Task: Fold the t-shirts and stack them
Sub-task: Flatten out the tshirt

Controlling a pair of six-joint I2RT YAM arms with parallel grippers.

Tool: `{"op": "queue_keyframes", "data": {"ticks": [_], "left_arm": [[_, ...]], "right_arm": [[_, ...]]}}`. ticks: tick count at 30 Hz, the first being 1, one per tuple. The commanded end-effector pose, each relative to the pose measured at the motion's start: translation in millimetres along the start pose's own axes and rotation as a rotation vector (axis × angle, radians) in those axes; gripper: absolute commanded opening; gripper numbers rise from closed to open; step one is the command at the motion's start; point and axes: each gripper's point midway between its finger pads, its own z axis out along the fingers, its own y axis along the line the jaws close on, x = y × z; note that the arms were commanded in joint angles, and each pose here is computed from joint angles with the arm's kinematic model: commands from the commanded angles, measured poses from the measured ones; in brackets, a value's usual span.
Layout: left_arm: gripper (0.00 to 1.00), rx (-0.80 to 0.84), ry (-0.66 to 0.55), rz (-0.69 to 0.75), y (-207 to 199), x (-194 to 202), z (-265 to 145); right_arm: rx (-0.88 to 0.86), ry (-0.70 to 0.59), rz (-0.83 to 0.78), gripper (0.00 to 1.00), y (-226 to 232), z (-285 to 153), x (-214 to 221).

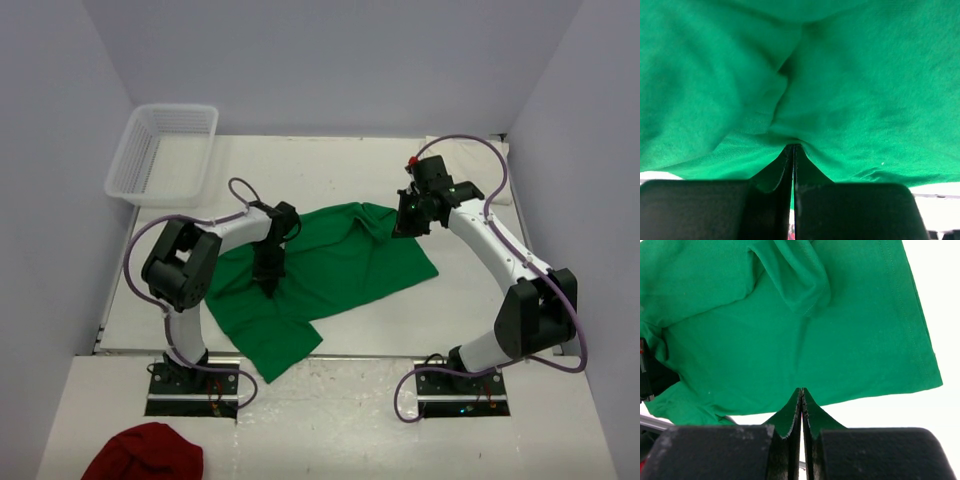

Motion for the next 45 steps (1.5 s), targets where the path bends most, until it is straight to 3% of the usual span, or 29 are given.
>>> {"op": "queue_keyframes", "data": {"ticks": [1, 19, 33, 41, 45], "left_arm": [[0.00, 0.009, -0.127, 0.044, -17.8, -50.9, 22.5], [0.00, 0.024, -0.201, 0.004, -28.8, -155.5, 21.6], [0.00, 0.021, -0.276, 0.010, -2.1, -236.5, 15.9], [0.01, -0.022, -0.425, 0.032, 8.5, -256.1, -20.8], [0.12, -0.012, -0.546, -0.014, 14.8, -243.6, -54.9]], "right_arm": [[-0.032, -0.052, -0.010, 0.00, 7.8, -12.2, -11.2], [-0.032, -0.027, -0.023, 0.00, 5.7, -1.6, -6.9], [-0.010, -0.006, -0.026, 0.00, 0.7, 8.9, -5.2], [0.002, 0.005, -0.029, 0.00, -2.6, 16.2, -3.4], [-0.020, 0.000, -0.034, 0.00, 2.2, 13.8, -5.7]]}}
